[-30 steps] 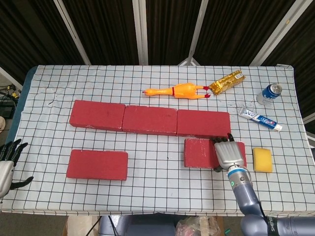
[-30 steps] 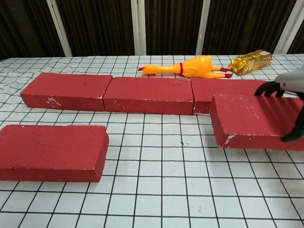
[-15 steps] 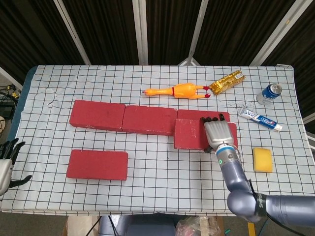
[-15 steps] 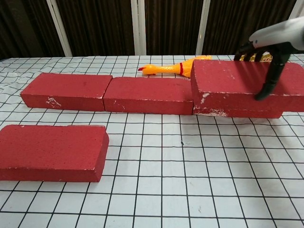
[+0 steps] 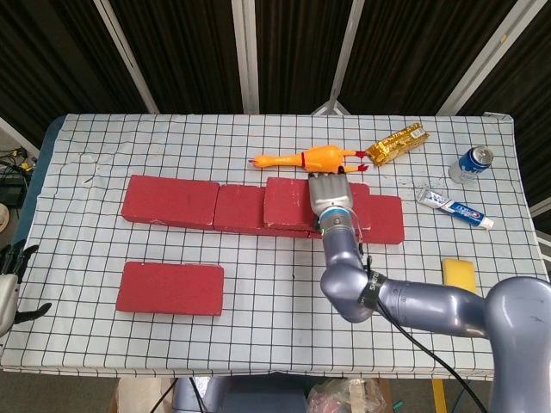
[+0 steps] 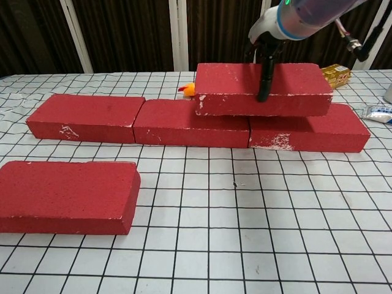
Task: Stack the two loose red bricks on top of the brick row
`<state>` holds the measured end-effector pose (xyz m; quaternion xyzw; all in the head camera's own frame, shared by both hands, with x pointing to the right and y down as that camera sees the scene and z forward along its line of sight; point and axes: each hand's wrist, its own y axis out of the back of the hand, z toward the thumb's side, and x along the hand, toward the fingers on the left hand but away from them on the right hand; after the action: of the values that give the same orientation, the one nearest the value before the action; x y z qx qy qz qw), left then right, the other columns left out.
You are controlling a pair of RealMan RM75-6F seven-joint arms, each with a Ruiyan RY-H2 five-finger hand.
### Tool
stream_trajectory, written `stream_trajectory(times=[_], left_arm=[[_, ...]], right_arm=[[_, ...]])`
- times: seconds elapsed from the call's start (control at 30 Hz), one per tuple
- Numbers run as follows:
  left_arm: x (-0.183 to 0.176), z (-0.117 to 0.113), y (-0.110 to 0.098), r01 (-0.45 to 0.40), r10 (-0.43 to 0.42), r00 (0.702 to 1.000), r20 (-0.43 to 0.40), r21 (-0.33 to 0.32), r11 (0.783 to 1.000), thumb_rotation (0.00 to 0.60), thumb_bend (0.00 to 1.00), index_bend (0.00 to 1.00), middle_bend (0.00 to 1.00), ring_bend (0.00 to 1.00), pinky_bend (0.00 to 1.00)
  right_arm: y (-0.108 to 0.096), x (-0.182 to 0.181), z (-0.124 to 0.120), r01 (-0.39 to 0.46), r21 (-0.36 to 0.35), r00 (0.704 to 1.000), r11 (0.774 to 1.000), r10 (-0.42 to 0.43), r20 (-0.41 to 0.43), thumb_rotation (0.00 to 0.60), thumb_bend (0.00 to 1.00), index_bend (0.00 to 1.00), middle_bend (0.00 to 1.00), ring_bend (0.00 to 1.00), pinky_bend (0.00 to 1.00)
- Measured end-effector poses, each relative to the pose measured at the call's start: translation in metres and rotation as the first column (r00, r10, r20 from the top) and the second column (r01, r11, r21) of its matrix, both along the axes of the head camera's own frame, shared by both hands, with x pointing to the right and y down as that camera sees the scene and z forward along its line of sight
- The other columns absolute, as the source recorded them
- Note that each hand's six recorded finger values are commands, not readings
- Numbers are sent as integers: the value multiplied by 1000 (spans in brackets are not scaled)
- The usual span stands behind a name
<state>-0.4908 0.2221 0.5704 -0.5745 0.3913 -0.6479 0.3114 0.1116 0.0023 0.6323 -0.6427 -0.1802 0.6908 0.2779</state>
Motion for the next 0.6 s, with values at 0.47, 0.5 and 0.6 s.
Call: stream_trajectory(times=[0.47, 0.5, 0.6], left_arm=[[-4, 0, -2, 10, -10, 1000, -5, -8, 1000, 600, 0, 120, 14, 0, 22], [-5, 0, -2, 11, -11, 1000, -5, -8, 1000, 600, 0, 120, 14, 0, 22], [-5, 0, -2, 13, -13, 1000, -3, -6, 1000, 600, 0, 121, 14, 0, 21]], right_arm=[[-6, -30, 17, 1, -30, 1000, 1000, -1, 10, 600, 162, 272, 233, 206, 0], [-6, -31, 18, 1, -32, 1000, 999, 0, 11, 600, 162, 272, 233, 206, 0], [-5, -34, 21, -6, -38, 1000, 999, 7, 20, 600, 162, 272, 233, 206, 0]])
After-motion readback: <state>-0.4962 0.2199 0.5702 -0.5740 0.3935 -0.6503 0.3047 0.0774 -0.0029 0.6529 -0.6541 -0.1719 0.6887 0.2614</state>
